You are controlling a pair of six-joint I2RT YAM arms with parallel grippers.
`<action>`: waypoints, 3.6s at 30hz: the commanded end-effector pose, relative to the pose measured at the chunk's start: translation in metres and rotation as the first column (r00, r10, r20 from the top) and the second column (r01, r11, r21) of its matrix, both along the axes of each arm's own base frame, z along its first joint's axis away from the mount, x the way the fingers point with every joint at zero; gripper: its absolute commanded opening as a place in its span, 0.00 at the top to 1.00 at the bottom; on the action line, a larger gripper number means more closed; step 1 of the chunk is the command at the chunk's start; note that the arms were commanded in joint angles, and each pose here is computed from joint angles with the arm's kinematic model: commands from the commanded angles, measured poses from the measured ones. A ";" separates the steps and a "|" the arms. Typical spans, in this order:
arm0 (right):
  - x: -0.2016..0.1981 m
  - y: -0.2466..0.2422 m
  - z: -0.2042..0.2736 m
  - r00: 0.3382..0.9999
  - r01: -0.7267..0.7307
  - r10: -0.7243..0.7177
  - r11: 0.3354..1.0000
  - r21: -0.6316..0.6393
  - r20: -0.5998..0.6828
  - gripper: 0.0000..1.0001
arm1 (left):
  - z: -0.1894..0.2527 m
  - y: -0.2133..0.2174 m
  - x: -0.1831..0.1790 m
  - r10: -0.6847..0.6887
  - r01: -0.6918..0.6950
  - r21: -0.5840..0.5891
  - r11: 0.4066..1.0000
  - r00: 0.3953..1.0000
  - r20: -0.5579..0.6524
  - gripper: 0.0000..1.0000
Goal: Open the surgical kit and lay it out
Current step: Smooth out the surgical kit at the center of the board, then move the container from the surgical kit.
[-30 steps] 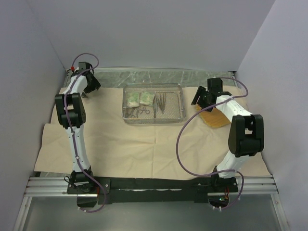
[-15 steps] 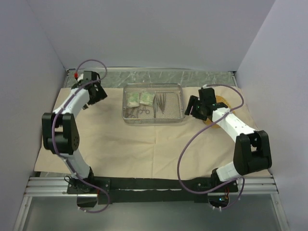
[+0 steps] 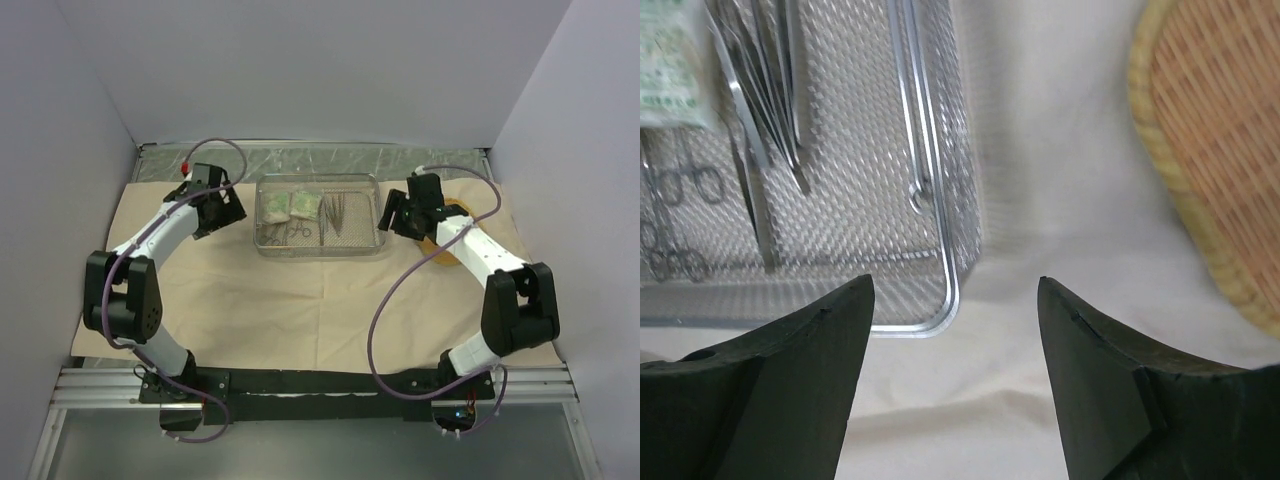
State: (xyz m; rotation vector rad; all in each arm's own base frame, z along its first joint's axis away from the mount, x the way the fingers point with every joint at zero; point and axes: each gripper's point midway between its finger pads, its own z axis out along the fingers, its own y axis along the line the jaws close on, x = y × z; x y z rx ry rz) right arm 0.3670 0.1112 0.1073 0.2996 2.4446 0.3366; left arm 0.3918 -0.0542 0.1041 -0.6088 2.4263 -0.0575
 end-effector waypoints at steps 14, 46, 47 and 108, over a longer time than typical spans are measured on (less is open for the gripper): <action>0.041 0.018 -0.026 0.997 -0.068 0.065 0.995 -0.080 -0.041 0.36 | -0.005 -0.100 0.002 -0.259 0.259 -0.015 0.966 0.966 0.004 0.13; -0.025 0.030 -0.008 0.991 -0.135 0.130 0.978 -0.157 -0.044 0.95 | 0.000 -0.096 -0.062 -0.297 0.303 0.097 0.948 0.952 -0.071 0.75; -0.029 0.029 -0.010 0.990 -0.136 0.129 0.978 -0.156 -0.051 0.94 | -0.002 -0.097 -0.068 -0.301 0.308 0.090 0.947 0.950 -0.078 0.74; 0.025 -0.095 0.006 0.955 0.293 -0.286 0.950 -0.103 0.084 0.19 | -0.008 -0.083 -0.095 -0.343 0.359 0.104 0.928 0.928 -0.141 0.90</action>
